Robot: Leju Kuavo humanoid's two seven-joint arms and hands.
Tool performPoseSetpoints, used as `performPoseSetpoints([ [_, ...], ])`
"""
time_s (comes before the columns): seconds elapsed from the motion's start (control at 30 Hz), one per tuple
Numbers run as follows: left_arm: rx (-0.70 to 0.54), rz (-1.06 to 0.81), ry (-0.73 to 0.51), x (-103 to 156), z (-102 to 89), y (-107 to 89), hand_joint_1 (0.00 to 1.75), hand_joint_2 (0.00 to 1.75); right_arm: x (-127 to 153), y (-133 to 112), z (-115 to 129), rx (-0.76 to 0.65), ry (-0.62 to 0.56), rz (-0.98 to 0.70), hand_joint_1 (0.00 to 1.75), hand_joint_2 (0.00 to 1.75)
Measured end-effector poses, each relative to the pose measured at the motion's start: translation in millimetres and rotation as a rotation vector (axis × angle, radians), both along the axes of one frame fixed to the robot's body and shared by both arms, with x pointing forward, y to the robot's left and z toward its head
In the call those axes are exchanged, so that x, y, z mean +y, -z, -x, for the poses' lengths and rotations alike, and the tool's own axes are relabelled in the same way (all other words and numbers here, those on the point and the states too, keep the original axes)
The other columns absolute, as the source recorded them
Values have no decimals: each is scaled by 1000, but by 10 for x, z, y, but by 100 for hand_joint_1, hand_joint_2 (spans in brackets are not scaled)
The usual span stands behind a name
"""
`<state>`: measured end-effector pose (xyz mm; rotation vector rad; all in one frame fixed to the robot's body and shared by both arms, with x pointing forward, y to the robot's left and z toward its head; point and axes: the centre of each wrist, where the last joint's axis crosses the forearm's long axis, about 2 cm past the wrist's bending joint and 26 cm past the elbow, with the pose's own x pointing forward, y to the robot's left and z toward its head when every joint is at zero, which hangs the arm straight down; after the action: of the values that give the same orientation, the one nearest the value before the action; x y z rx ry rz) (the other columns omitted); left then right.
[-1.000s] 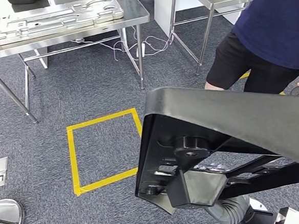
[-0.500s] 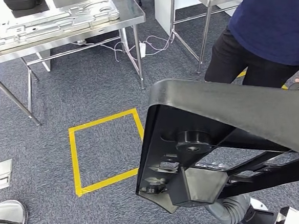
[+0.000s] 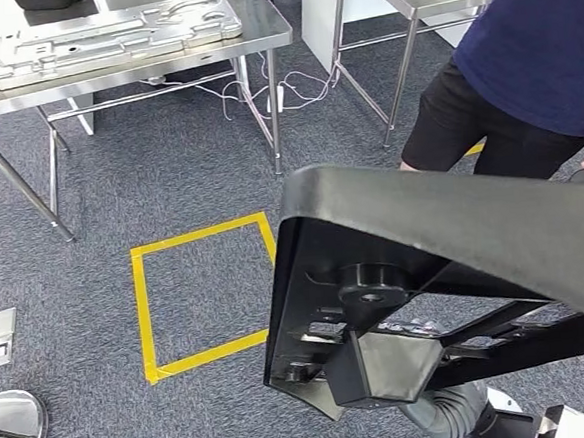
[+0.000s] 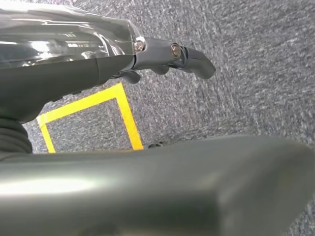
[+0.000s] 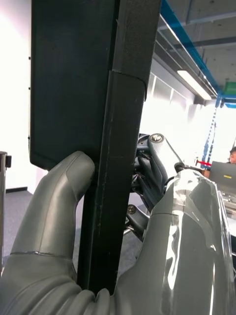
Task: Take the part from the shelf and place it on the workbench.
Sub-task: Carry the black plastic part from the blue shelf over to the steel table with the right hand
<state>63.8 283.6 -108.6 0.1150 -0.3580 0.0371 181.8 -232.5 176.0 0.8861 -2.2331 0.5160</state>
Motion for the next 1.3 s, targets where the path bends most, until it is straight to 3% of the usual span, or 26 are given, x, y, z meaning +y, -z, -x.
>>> performPoseSetpoints([
  [1.3,-2,0,0,4,-8,-1,0,175,0,-1,-1,0,0,0,175,175],
])
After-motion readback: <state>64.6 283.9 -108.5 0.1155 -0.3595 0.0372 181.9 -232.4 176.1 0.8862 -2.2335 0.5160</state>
